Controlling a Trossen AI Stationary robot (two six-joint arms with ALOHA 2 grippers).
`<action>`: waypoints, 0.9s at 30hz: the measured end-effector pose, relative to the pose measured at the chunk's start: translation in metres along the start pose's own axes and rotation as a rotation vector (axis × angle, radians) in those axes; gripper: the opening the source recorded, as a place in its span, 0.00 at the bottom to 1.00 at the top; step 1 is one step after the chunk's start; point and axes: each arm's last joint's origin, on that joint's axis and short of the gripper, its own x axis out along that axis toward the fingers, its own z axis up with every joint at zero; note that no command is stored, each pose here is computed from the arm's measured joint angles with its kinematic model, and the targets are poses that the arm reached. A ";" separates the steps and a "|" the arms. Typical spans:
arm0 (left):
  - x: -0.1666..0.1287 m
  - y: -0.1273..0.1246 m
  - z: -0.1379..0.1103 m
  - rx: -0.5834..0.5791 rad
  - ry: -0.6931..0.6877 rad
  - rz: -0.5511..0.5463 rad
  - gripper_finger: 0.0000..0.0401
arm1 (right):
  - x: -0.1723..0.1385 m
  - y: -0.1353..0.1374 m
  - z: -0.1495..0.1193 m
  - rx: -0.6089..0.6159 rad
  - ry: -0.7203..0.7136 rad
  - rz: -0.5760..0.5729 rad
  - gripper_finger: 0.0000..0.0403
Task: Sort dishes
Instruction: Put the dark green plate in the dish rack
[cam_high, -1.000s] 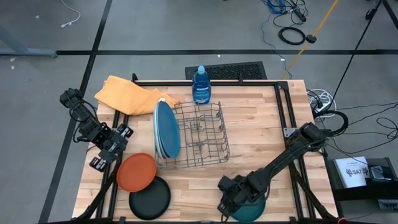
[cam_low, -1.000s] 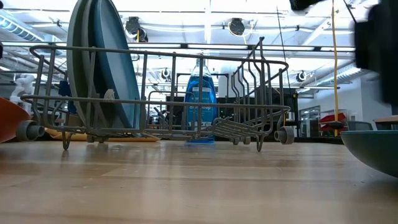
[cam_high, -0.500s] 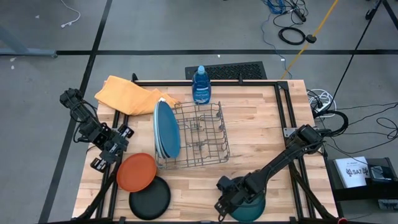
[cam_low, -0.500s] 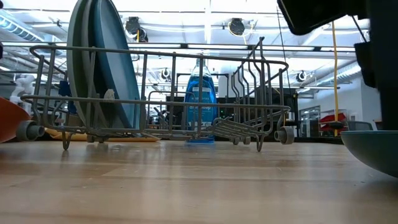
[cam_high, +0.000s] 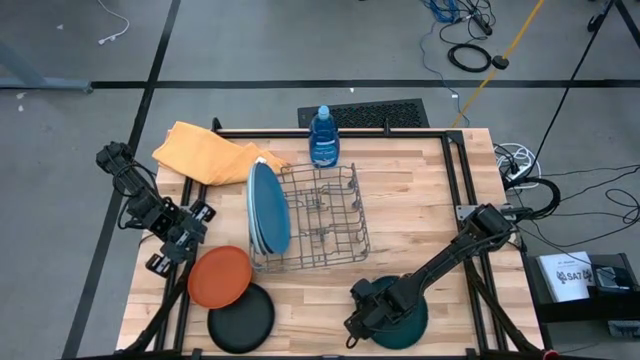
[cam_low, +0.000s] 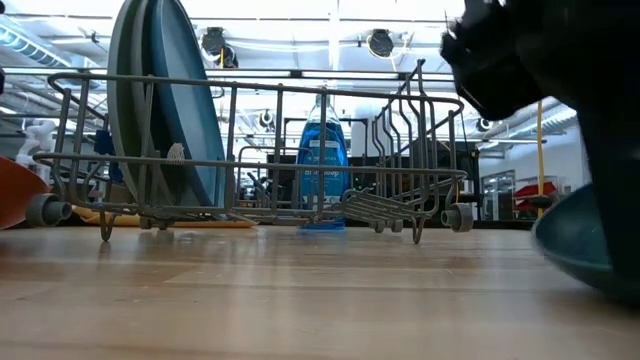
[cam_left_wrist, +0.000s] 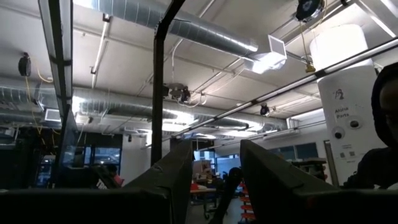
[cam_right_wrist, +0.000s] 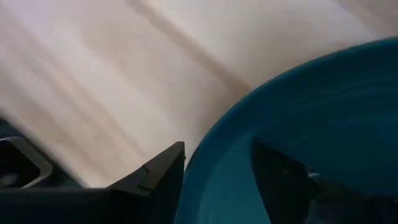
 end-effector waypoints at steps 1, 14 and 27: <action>0.000 0.000 0.000 0.000 0.001 0.000 0.34 | 0.000 -0.002 0.000 0.007 0.000 -0.022 0.45; 0.000 0.000 0.000 -0.001 0.000 0.000 0.34 | -0.006 -0.026 -0.007 -0.026 -0.017 -0.272 0.19; 0.000 0.000 0.000 -0.002 -0.001 -0.001 0.34 | -0.011 -0.035 -0.008 -0.100 -0.019 -0.367 0.02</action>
